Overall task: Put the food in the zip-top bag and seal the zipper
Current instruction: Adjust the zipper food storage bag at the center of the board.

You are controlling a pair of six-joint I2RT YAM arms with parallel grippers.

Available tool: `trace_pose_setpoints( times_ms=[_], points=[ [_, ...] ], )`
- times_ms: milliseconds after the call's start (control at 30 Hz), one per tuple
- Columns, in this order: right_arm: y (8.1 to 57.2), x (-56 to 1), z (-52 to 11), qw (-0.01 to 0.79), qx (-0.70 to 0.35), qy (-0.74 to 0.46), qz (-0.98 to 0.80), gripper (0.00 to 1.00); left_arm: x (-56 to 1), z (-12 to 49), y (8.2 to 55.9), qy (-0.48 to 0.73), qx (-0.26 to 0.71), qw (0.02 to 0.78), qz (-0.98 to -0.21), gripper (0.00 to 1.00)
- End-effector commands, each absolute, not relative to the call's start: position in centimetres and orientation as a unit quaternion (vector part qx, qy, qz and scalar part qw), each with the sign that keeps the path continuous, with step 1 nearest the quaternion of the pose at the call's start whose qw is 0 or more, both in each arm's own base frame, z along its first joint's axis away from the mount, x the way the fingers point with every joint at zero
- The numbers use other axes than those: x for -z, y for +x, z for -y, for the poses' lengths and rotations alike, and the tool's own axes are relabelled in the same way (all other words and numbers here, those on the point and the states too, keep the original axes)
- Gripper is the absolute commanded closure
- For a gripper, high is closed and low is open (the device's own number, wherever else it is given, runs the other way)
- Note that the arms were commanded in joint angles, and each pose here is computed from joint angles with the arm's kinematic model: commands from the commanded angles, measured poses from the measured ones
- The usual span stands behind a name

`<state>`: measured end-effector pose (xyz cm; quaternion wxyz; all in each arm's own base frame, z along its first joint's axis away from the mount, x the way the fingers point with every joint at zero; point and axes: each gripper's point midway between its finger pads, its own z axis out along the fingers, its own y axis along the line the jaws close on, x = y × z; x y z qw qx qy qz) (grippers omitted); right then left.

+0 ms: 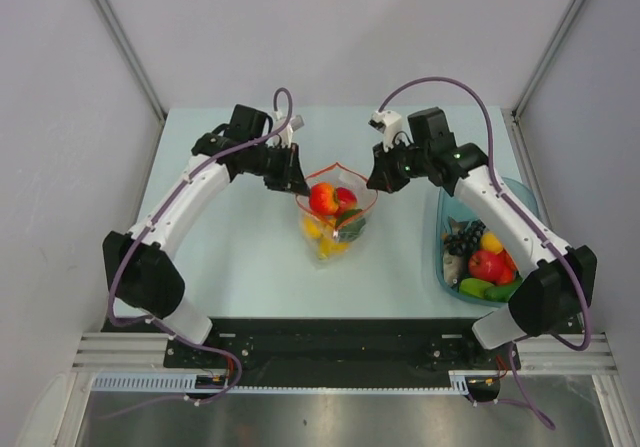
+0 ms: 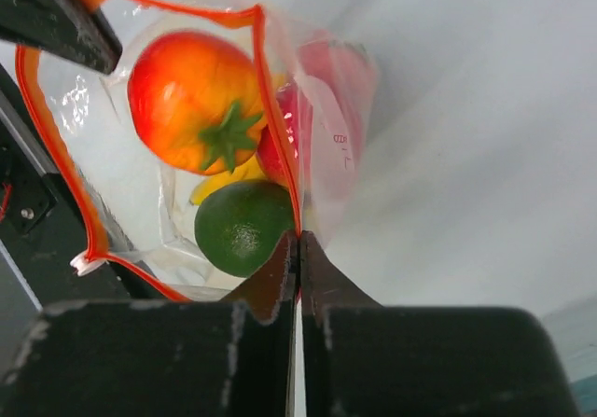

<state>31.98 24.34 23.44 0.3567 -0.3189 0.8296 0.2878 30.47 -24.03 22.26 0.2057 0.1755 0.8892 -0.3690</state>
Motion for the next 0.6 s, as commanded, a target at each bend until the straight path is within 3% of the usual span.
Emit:
trace_pose_setpoints(
  times_ms=[0, 133, 400, 500, 567],
  points=[
    [32.3, -30.7, -25.6, 0.404, -0.305, -0.342, -0.792, 1.0, -25.8, 23.3, 28.4, 0.207, 0.37, 0.239, -0.874, 0.91],
    [32.5, -33.1, -26.9, 0.393, -0.316, -0.384, -0.774, 1.0, -27.2, 23.2, 25.7, 0.244, 0.377, 0.224, -0.865, 0.91],
    [32.2, -25.0, -31.7, 0.277, -0.373, -0.469, -0.751, 1.0, -25.6, 25.4, 23.3, 0.278, 0.386, 0.21, -0.854, 0.88],
    [32.5, -23.3, -32.6, 0.258, -0.395, -0.486, -0.736, 1.0, -26.1, 25.7, 24.1, 0.286, 0.388, 0.242, -0.842, 0.81],
    [33.0, -23.1, -32.8, 0.257, -0.407, -0.488, -0.728, 1.0, -27.4, 25.4, 24.5, 0.306, 0.386, 0.287, -0.822, 0.66]
  ],
)
